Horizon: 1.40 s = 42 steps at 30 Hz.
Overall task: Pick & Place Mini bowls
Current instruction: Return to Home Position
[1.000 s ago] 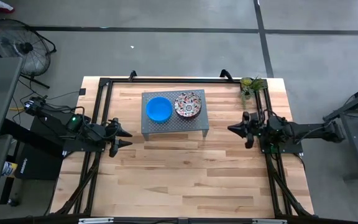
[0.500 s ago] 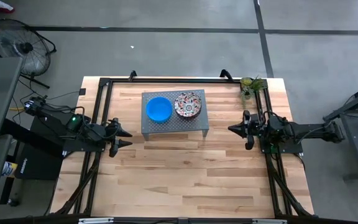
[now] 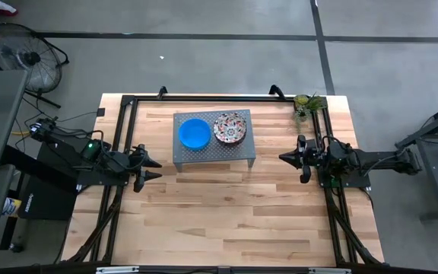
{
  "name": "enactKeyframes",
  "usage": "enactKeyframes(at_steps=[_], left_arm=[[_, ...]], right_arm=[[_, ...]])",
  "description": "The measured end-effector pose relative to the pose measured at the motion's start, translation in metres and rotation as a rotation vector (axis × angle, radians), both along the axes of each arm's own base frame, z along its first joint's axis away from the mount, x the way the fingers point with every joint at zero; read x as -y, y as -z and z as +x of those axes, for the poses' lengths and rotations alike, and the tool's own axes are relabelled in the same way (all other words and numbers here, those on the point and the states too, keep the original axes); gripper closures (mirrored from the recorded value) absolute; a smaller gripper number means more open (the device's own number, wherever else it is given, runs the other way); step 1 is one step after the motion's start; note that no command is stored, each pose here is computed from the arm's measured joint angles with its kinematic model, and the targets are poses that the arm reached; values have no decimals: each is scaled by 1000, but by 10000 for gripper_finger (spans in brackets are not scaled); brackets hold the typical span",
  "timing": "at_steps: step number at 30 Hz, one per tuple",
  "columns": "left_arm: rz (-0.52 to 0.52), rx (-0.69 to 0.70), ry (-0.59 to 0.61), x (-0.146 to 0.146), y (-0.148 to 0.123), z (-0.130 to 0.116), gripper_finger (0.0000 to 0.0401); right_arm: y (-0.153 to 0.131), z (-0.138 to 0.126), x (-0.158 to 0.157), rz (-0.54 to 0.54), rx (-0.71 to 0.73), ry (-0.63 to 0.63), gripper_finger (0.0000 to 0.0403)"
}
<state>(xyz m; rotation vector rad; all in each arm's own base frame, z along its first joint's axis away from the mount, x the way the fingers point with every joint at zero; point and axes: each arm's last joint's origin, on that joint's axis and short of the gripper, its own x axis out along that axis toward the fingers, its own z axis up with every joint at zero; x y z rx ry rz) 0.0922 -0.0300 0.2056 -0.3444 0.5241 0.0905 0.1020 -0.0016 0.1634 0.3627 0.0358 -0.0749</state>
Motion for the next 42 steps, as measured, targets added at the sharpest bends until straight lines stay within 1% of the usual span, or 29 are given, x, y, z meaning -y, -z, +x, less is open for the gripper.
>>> enactKeyframes(at_steps=[10,14,23,27,30,33,36,39,42], left_arm=[[0,1,0,0,0,0,211],[-11,24,0,-3,-2,-7,211],[-98,219,0,-12,-14,-28,211],[-123,275,0,-17,-15,-37,211],[-123,279,-8,-17,-16,-36,211],[-136,322,-40,-18,-19,-34,211],[-130,330,-91,-19,-12,-29,211],[-154,418,-131,-21,-19,-26,211],[-164,458,-149,-22,-23,-26,211]], right_arm=[[0,0,0,0,-2,0,402],[0,0,0,0,-2,0,402],[0,0,0,1,-2,0,402],[0,0,0,1,-2,0,402],[0,0,0,1,-2,0,402],[0,0,0,1,0,0,402],[1,0,0,1,0,0,402],[0,0,0,1,0,0,402],[0,0,0,1,0,0,402]])
